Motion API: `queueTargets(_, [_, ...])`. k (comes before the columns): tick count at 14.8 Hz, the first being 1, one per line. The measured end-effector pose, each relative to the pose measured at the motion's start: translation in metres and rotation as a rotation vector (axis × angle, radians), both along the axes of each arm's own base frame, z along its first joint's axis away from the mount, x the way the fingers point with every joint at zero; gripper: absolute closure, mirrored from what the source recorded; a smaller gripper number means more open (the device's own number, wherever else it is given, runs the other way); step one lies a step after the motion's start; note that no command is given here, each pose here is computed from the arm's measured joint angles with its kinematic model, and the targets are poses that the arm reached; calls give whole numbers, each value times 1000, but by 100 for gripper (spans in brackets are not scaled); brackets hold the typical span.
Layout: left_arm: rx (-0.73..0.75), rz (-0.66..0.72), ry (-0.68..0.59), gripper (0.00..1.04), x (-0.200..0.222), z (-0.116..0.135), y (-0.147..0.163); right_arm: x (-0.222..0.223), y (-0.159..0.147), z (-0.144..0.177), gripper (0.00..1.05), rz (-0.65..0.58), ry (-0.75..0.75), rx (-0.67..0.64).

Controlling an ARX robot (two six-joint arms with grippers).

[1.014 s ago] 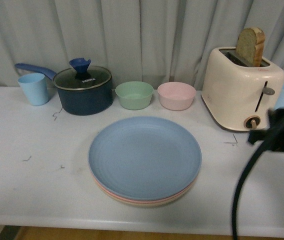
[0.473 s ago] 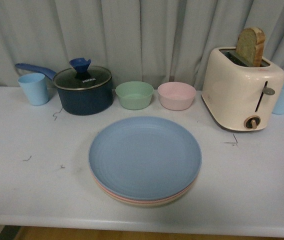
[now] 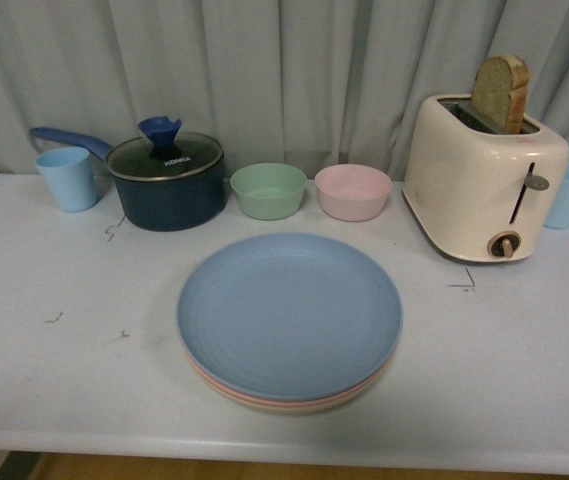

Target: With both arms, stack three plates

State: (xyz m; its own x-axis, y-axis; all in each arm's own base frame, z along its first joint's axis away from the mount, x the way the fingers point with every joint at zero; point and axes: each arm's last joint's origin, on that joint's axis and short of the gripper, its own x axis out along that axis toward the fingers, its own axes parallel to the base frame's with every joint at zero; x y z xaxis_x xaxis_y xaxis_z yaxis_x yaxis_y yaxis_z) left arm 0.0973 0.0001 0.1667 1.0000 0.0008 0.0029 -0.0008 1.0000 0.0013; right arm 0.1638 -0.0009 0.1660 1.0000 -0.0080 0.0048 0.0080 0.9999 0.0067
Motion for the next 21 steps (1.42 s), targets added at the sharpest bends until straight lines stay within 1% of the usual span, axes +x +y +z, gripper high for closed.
queueTargets(2, [0, 0, 0, 7, 0, 0, 0, -11, 0, -4, 103, 0, 26, 0])
queueTargets(11, [0, 0, 0, 7, 0, 0, 0, -40, 0, 4, 103, 0, -6, 0])
queueTargets(21, [0, 0, 0, 7, 0, 0, 0, -55, 0, 4, 103, 0, -8, 0])
